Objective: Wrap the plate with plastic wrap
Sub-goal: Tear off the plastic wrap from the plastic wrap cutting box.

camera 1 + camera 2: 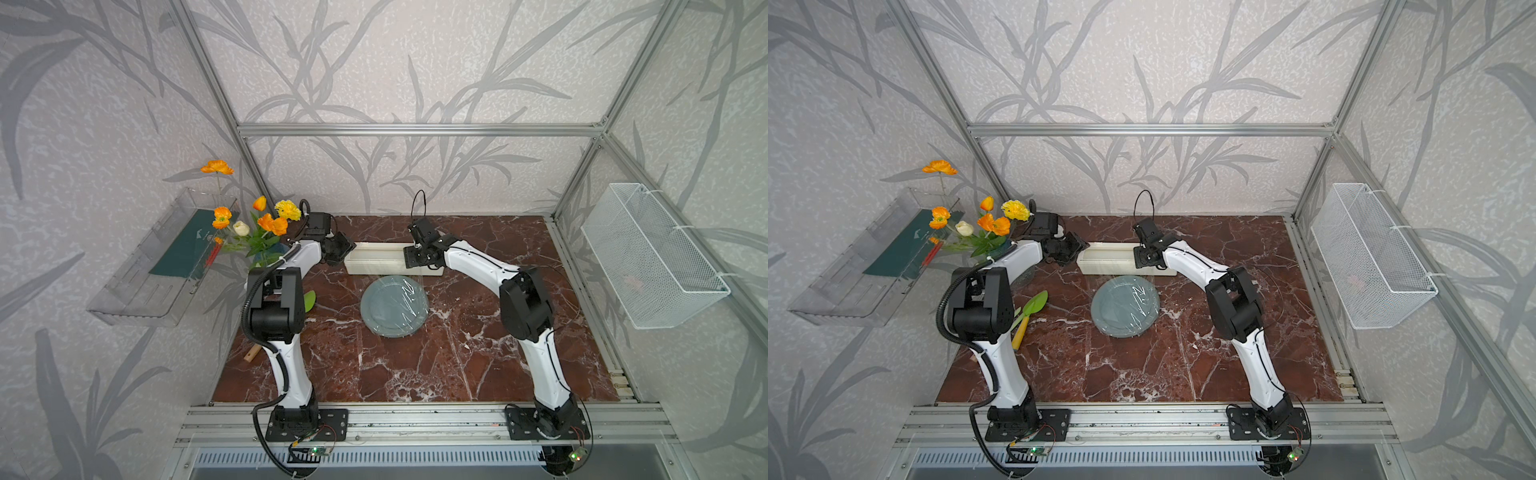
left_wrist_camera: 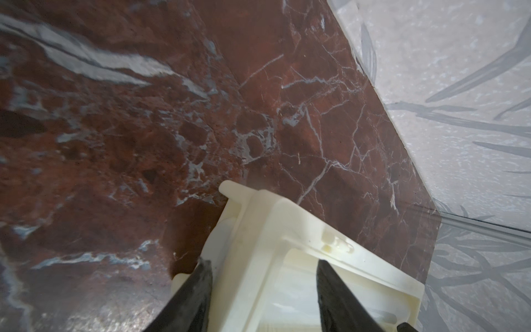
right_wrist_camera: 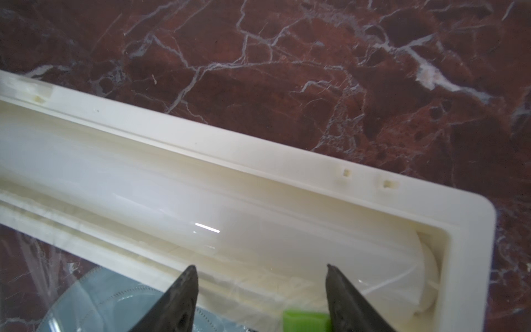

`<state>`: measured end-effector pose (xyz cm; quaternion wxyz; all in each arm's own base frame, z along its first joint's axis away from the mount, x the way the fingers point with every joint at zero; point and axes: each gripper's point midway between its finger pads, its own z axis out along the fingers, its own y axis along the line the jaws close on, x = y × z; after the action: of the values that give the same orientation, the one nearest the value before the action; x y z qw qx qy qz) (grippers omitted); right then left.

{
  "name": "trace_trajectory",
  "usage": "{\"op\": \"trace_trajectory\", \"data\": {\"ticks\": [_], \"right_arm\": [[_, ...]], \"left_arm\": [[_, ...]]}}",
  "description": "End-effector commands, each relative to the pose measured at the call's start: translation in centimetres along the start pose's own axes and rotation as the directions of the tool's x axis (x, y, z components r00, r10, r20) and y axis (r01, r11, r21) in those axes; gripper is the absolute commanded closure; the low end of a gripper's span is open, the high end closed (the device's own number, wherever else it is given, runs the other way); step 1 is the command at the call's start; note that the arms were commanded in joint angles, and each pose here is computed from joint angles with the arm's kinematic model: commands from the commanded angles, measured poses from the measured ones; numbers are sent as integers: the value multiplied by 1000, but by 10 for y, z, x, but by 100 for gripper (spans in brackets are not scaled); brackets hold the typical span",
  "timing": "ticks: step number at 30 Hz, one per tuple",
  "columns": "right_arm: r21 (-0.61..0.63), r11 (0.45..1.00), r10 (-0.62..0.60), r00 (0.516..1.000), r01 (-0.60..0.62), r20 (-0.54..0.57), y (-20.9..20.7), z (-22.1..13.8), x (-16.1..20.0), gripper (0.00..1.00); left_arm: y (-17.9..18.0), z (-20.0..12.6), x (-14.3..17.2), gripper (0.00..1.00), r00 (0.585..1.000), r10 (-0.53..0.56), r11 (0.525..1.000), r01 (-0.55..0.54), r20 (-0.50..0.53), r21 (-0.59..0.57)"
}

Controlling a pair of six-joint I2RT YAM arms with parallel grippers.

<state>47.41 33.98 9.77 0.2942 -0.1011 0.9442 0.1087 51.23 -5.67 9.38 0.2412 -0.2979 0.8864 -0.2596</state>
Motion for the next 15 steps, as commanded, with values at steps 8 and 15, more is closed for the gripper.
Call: {"op": "trace_trajectory", "data": {"ticks": [8, 15], "right_arm": [[-324, 945, -46, 999, 42, -5, 125, -6, 3, 32], [-348, 936, -50, 999, 44, -9, 141, -4, 5, 33]], "left_arm": [[-46, 12, 58, 44, 985, 12, 987, 16, -173, 158], [-49, 10, 61, 45, 984, 25, 988, 2, -176, 153]]}}
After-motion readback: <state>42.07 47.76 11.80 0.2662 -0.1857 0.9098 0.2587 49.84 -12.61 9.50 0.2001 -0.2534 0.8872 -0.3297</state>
